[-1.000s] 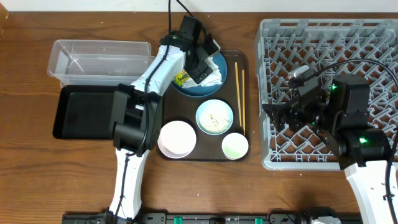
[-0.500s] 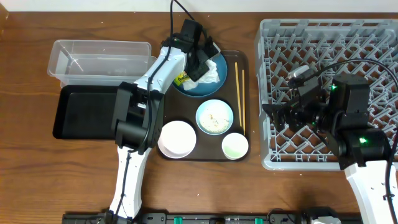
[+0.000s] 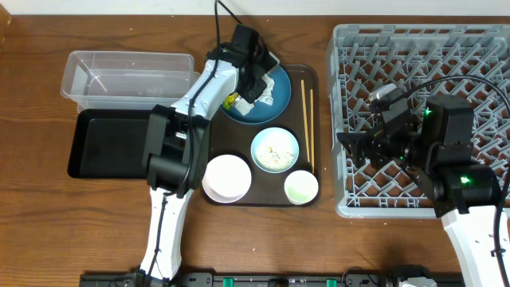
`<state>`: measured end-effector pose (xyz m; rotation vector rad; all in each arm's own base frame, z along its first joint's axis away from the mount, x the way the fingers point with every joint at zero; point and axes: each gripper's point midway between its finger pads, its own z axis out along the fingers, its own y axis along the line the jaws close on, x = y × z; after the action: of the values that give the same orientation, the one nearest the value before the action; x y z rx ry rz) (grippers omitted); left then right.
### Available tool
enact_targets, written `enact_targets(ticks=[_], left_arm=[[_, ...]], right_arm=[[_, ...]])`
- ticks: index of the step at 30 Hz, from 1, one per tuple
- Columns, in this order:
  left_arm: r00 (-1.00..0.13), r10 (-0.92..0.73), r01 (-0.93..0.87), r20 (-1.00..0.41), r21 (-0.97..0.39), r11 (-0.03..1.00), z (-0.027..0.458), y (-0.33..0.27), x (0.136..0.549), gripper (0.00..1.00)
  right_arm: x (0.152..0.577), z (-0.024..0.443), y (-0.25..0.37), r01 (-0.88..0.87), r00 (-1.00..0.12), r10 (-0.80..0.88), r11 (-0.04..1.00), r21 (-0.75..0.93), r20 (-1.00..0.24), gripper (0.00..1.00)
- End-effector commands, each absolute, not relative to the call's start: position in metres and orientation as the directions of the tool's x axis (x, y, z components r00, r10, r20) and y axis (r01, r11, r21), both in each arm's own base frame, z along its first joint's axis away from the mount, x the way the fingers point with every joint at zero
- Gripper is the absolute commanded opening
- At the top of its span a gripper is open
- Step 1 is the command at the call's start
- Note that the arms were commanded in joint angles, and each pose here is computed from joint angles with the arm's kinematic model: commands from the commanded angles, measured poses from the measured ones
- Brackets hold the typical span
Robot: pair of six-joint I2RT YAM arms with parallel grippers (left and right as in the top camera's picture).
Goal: Sort waste into correct bins and load items into the dishwasher rack
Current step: 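Carry the wrapper and tissue left and drop them into the clear bin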
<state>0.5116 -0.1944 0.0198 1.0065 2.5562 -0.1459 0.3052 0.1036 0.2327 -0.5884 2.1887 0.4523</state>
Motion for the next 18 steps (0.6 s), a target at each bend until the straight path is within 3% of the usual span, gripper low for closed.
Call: enact_targets(ticks=[1,9,18], left_arm=[[-0.743,0.435,0.502,-0.508,0.007,0.865,0.092,-0.178,0.527,0.06],[-0.768,0.234,0.314,-0.596,-0.032,0.949,0.183,-0.111,0.522,0.06],[-0.845,-0.066,-0.005,-0.530,-0.117,0.993,0.174,-0.004,0.517,0.06]], right_arm=[[0.307,0.241,0.104,-0.549,-0.557,-0.247,0.826,0.128,-0.793,0.94],[0.307,0.241,0.104,-0.549,-0.556,-0.247,0.826,0.128,-0.793,0.93],[0.307,0.241,0.104,-0.549,-0.557,-0.247,0.826,0.128,-0.793,0.92]])
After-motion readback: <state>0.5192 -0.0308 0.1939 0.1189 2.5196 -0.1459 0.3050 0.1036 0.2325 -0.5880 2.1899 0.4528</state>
